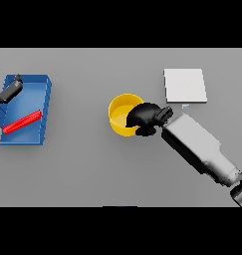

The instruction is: Pick up the red beaker and tilt it to pour out 1 green nut into yellow bowl. Pick up the yellow bowl and place it on the metallic measuring scale.

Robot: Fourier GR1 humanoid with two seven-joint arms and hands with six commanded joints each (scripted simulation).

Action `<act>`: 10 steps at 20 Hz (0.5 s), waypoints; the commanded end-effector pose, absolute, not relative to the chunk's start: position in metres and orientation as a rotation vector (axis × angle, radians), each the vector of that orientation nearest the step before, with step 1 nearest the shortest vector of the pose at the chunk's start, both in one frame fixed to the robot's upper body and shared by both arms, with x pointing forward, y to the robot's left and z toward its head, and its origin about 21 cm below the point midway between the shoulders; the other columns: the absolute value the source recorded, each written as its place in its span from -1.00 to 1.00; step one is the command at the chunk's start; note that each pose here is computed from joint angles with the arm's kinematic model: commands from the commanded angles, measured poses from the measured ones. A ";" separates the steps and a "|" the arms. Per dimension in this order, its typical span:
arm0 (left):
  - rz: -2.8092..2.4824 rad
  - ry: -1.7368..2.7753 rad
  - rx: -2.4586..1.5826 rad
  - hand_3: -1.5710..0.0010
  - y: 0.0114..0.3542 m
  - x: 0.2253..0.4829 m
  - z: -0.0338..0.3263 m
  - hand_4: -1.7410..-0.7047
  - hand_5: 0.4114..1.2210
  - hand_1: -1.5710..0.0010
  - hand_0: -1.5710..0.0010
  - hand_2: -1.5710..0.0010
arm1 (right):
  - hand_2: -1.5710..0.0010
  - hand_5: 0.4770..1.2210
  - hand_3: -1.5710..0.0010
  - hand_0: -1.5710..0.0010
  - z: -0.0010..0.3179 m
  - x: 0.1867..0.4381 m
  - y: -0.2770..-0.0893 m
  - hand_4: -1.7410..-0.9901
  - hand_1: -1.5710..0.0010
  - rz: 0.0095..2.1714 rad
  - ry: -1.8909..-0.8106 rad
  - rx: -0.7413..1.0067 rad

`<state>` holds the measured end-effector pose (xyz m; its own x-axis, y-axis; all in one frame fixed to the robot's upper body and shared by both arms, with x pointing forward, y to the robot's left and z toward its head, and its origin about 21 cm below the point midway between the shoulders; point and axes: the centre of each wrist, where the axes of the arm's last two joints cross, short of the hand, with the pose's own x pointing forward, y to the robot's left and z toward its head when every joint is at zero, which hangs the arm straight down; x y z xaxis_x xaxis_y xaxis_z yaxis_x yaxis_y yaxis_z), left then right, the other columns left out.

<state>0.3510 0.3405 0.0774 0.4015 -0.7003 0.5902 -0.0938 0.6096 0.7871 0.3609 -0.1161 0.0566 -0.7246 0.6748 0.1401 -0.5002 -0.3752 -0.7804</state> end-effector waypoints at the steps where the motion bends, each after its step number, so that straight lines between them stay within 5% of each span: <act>1: -0.452 -1.111 0.862 1.00 0.341 0.351 0.080 0.95 -0.33 1.00 1.00 1.00 | -0.66 0.97 -0.79 -0.95 0.062 0.362 -0.118 -0.96 -0.95 2.131 -1.125 -0.265; 10: -0.453 -1.123 0.872 1.00 0.342 0.351 0.083 0.93 -0.30 1.00 1.00 1.00 | -0.81 1.00 -0.61 -0.99 0.113 0.365 -0.133 -0.99 -0.99 2.063 -1.180 -0.406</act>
